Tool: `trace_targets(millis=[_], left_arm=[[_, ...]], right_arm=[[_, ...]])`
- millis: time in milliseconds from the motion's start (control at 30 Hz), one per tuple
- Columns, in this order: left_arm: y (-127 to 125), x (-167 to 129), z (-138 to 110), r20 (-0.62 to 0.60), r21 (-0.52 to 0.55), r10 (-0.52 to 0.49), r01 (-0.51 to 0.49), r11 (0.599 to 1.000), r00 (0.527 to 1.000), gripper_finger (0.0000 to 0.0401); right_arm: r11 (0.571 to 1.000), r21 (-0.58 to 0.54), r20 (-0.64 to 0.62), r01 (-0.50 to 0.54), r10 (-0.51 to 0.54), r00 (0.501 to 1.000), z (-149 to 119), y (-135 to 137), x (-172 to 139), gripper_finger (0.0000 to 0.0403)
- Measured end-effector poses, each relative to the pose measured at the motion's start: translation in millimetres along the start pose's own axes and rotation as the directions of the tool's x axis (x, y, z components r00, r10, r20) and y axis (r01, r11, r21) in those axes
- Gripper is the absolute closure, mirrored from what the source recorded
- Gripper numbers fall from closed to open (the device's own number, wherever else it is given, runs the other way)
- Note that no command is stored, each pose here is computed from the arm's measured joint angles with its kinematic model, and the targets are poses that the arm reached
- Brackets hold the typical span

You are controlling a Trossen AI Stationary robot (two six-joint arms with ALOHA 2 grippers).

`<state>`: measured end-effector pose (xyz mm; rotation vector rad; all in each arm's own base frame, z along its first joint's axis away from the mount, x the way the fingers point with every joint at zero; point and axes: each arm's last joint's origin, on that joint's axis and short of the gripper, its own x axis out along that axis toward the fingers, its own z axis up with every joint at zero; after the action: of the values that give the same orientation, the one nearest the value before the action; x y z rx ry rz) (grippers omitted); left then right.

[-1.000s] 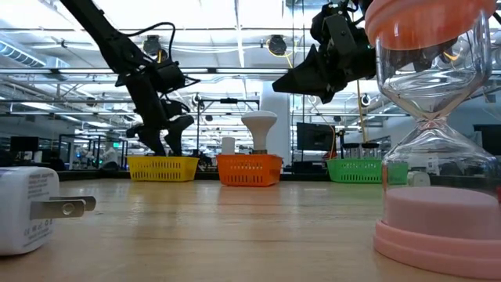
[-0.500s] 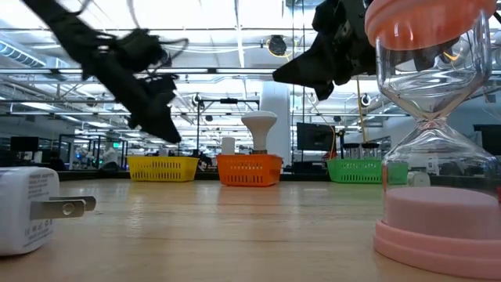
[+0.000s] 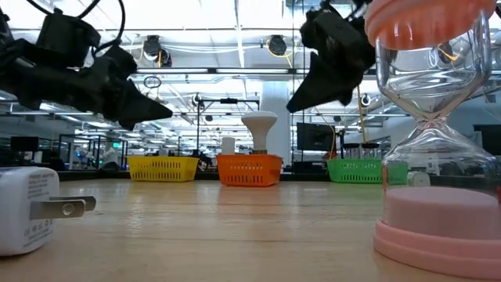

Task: Pick & Place Office items
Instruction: Put the pink sandglass timer into the green bin

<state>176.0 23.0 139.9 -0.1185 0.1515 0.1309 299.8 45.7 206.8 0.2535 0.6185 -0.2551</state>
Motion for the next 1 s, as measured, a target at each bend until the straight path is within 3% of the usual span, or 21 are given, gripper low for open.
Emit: trace_targets(millis=[200, 400, 567, 733, 1000], left_arm=[[-13, 0, -1, -0.008, 0.011, -0.072, 0.072, 0.997, 0.997, 0.0367], [-20, -1, -2, -0.013, 0.017, -0.111, 0.112, 0.994, 0.994, 0.0353], [-23, -1, -3, -0.021, 0.019, -0.123, 0.124, 0.992, 0.992, 0.0356], [-23, -1, -3, -0.022, 0.019, -0.123, 0.123, 0.992, 0.992, 0.0365], [-23, -1, -3, -0.021, 0.019, -0.121, 0.122, 0.992, 0.992, 0.0369]], right_arm=[[0.994, 0.074, -0.214, 0.079, -0.061, 0.975, 24, 41, -14, 0.0402], [0.981, 0.066, -0.409, 0.182, -0.14, 0.902, 28, 86, -19, 0.0402], [0.978, 0.102, -0.509, 0.184, -0.107, 0.854, 23, 119, -25, 0.0384], [0.973, 0.189, -0.531, 0.131, -0.01, 0.847, 19, 142, -39, 0.0335], [0.984, 0.176, -0.541, 0.032, 0.07, 0.838, -3, 173, -65, 0.022]])
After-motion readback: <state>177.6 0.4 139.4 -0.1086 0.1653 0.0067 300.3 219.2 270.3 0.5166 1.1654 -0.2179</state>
